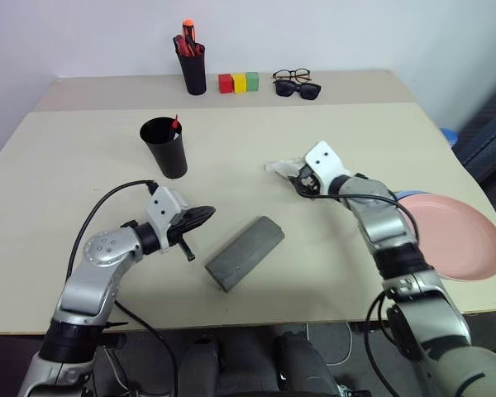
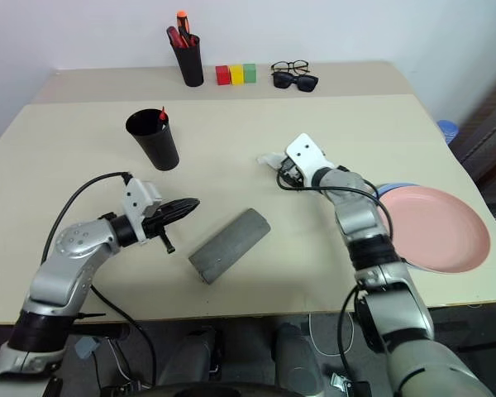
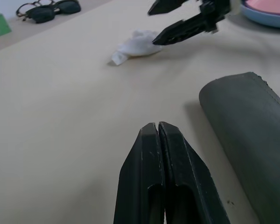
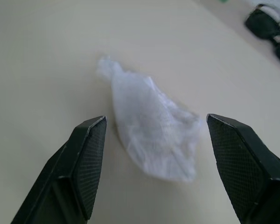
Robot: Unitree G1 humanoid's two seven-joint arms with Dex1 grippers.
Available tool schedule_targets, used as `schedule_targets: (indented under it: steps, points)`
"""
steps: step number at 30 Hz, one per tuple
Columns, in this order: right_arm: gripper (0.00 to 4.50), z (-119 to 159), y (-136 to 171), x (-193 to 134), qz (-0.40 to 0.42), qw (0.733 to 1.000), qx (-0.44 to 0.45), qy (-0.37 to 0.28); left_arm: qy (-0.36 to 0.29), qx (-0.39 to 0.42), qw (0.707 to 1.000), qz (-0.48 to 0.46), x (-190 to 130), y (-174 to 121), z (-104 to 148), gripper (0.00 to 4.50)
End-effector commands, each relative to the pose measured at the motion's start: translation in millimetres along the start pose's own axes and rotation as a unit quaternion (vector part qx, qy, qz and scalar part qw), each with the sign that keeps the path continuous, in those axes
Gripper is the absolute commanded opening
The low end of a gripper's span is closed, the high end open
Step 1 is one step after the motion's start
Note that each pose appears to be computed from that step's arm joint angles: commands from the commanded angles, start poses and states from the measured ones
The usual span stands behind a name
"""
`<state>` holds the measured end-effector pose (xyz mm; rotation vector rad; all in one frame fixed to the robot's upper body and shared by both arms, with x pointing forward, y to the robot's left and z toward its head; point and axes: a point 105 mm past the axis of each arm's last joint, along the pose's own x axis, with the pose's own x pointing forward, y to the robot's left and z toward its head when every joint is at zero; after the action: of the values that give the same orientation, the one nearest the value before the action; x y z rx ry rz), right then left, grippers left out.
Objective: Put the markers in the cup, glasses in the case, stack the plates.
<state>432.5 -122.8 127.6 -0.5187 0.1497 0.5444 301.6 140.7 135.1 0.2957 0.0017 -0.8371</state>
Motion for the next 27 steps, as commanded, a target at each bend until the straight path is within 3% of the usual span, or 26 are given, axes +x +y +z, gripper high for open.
schedule_targets:
  steps: [1,2,5,10,11,15,19,24,27]
  points:
    - [3.45,5.8,-2.1,9.4,0.000,1.000,-0.005,-0.016,-0.018,0.015,1.000,0.012,-3.4,1.4,13.7,0.00]
    - [3.45,3.6,-1.1,12.1,0.003,1.000,-0.001,-0.012,-0.018,0.016,1.000,0.013,-3.4,0.8,14.2,0.00]
    - [2.67,1.1,-3.1,15.0,-0.001,1.000,0.010,-0.011,-0.017,0.018,1.000,0.014,-3.3,0.4,15.4,0.00]
    - [0.26,3.8,-11.7,7.6,-0.022,0.999,0.003,-0.028,-0.017,0.017,1.000,0.000,0.9,-3.3,16.0,0.00]
    - [0.12,4.3,-12.6,5.9,-0.025,0.999,-0.003,-0.031,-0.017,0.017,1.000,-0.003,1.8,-4.1,15.9,0.00]
    - [0.12,11.6,-30.8,-25.5,-0.074,0.995,-0.045,-0.052,-0.024,0.018,0.999,-0.021,11.8,-5.4,18.0,0.00]
    - [0.12,7.4,-52.4,-98.1,-0.121,0.990,-0.065,-0.036,-0.032,0.018,0.998,-0.050,23.4,-7.2,20.3,0.00]
    - [0.12,-13.0,-61.2,-192.2,-0.168,0.983,-0.066,0.046,-0.044,0.010,0.994,-0.103,40.3,-14.9,22.0,0.00]
    - [0.12,-37.1,-62.2,-222.6,-0.187,0.974,-0.053,0.118,-0.055,0.005,0.991,-0.123,50.2,-17.1,25.1,0.00]
